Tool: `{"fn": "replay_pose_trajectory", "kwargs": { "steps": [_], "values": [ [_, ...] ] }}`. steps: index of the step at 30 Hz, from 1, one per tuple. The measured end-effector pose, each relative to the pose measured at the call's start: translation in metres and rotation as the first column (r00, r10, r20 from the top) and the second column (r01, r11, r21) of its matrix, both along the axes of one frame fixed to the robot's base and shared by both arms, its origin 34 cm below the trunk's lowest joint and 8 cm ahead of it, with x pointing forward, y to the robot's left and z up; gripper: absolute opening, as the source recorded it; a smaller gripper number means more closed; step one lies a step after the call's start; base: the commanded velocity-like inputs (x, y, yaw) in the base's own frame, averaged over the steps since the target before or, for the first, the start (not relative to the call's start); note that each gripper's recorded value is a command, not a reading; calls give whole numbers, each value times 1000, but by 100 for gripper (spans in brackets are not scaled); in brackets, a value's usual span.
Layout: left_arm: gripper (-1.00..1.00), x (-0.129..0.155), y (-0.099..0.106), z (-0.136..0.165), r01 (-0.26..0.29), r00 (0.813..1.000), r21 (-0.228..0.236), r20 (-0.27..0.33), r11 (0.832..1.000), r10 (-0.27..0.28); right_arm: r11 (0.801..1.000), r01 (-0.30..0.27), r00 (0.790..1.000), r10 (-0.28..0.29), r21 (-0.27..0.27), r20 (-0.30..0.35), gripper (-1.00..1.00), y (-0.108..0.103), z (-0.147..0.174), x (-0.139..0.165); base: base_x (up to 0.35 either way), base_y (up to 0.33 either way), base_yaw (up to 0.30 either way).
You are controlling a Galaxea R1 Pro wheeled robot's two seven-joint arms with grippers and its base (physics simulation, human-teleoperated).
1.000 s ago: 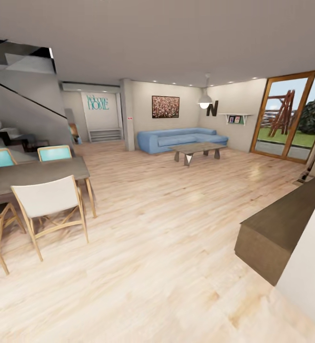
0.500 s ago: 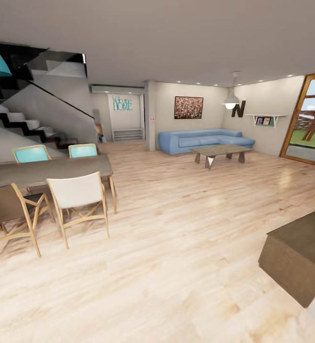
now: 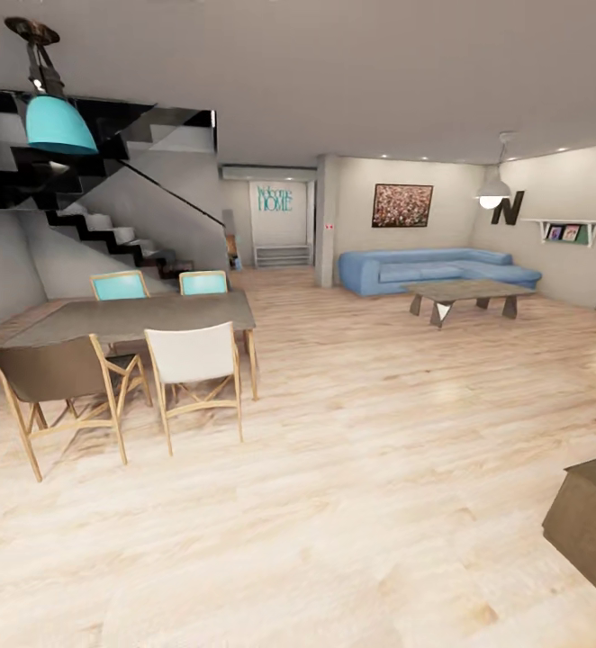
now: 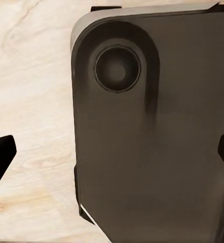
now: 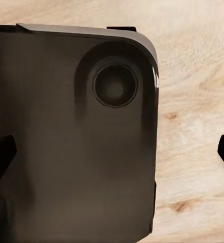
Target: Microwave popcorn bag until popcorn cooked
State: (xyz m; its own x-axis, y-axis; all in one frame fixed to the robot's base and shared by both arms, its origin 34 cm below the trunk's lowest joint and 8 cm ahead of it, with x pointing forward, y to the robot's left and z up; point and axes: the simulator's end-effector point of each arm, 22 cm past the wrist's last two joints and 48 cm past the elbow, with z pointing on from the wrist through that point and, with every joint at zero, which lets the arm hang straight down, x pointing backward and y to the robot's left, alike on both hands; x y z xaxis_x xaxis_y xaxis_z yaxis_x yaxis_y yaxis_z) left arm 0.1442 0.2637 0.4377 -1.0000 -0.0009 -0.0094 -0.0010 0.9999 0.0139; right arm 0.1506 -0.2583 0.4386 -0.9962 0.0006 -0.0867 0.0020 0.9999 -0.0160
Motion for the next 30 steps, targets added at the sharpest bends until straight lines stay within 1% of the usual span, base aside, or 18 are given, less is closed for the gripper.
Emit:
{"fn": "replay_pose_trajectory", "kwargs": {
  "steps": [12,14,19,22,25,28,30],
  "values": [
    [100,2,0,0,0,1000,0,6,1000,0,1000,0,1000,0,2,6,100,2,0,2,0,0,298],
    [100,3,-1,0,-7,1000,-1,8,1000,7,1000,0,1000,0,4,8,100,3,0,3,0,0,298],
    [100,10,-12,0,-14,999,-15,39,1000,14,1000,0,1000,0,1,10,100,1,0,4,0,0,298],
    [100,11,-17,0,-17,999,-22,44,1000,18,1000,0,1000,0,0,11,100,0,0,4,0,0,298],
    [100,11,-29,0,-20,999,-37,44,999,21,1000,0,1000,0,1,12,100,0,0,5,0,0,298],
    [100,12,-30,1,-36,998,-39,45,999,38,1000,-1,1000,1,0,13,100,0,0,5,0,0,298],
    [100,12,-29,1,-67,997,-39,46,997,69,1000,-1,1000,1,0,14,100,0,0,6,0,0,298]
  ]
}}
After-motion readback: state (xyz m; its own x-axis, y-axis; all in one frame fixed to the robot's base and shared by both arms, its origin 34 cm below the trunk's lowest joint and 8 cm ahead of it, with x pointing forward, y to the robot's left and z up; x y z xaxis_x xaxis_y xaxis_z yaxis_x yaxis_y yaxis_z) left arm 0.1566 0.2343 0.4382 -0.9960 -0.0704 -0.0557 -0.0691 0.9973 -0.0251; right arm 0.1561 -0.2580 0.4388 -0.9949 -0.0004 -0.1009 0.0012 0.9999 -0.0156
